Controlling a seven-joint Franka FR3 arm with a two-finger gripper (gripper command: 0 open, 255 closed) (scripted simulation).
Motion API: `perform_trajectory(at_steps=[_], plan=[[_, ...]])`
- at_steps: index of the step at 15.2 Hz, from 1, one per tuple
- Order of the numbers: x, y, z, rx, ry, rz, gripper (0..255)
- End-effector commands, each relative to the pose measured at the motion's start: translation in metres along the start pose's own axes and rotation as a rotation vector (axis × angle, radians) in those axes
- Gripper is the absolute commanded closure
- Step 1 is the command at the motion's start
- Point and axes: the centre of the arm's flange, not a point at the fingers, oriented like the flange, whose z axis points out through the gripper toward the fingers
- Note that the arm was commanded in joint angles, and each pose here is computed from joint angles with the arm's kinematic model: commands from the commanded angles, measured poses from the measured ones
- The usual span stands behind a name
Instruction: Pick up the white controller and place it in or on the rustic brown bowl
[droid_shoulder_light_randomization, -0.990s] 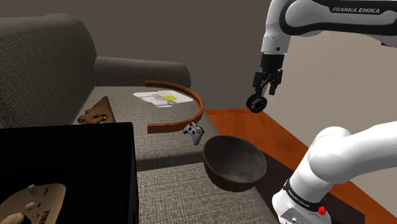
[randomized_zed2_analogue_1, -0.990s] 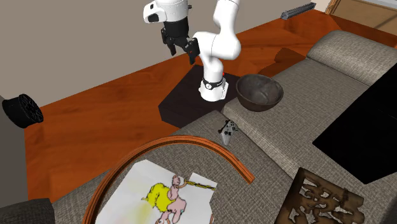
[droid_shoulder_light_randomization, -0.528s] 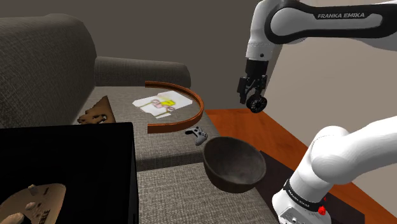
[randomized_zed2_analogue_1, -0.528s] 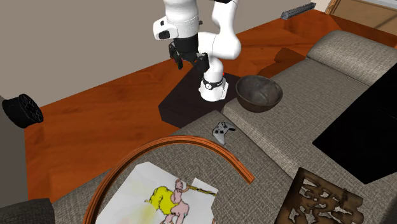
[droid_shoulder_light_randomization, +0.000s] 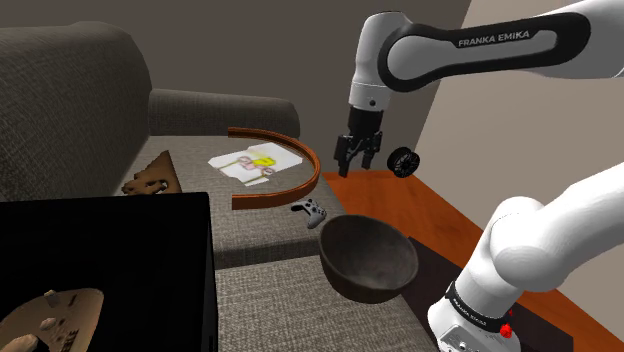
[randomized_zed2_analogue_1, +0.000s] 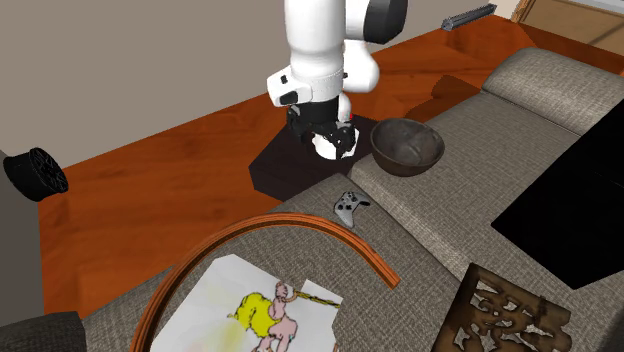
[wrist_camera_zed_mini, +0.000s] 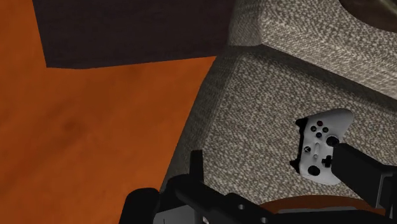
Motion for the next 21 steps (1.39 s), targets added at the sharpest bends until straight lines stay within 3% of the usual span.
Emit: perform_trajectory(at_steps=[1,9,17,21], plan=[[0.010,-0.021,0.009,0.006,0.015,-0.022,0],[0.046,-0.109,0.042,0.023,0.071,-0.107,0],[0.049,-0.111,0.082,0.023,0.071,-0.108,0],[0.049,-0.111,0.082,0.023,0.071,-0.108,0]])
